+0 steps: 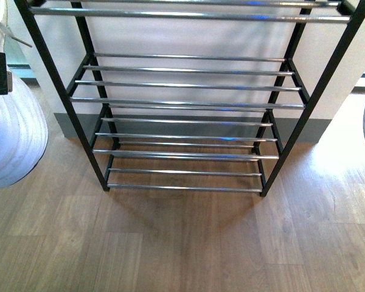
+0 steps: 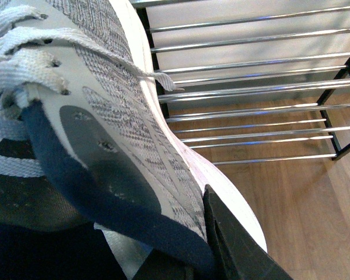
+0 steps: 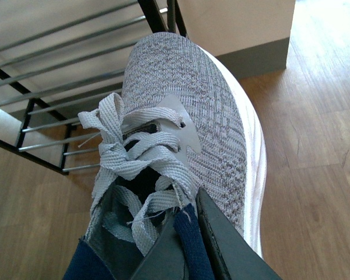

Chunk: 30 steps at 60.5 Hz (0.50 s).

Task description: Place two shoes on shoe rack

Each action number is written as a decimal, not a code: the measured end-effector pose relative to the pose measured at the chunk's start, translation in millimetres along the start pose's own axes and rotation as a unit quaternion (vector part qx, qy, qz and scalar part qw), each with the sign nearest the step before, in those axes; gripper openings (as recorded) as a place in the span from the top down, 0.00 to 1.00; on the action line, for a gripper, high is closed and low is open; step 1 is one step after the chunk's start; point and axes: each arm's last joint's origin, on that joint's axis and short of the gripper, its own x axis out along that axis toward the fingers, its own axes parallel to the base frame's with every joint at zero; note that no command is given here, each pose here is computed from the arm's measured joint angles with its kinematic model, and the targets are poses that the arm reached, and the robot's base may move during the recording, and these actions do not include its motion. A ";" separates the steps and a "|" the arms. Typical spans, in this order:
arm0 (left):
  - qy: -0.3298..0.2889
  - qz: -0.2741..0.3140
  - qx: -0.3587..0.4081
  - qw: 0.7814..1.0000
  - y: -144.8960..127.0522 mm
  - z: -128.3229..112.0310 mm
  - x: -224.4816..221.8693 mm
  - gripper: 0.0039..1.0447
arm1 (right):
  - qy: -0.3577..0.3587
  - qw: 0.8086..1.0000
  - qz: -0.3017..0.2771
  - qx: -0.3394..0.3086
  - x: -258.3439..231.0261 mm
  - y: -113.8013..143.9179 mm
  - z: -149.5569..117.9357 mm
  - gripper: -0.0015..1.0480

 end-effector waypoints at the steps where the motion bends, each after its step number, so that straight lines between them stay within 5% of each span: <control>1: 0.000 0.000 0.000 1.000 0.0 0.0 0.0 0.99 | 0.000 1.000 0.000 0.000 0.0 0.0 0.0 0.99; 30: 0.000 0.000 0.000 1.000 0.0 0.0 0.0 0.99 | 0.000 1.000 0.000 0.000 0.0 -0.1 0.0 0.99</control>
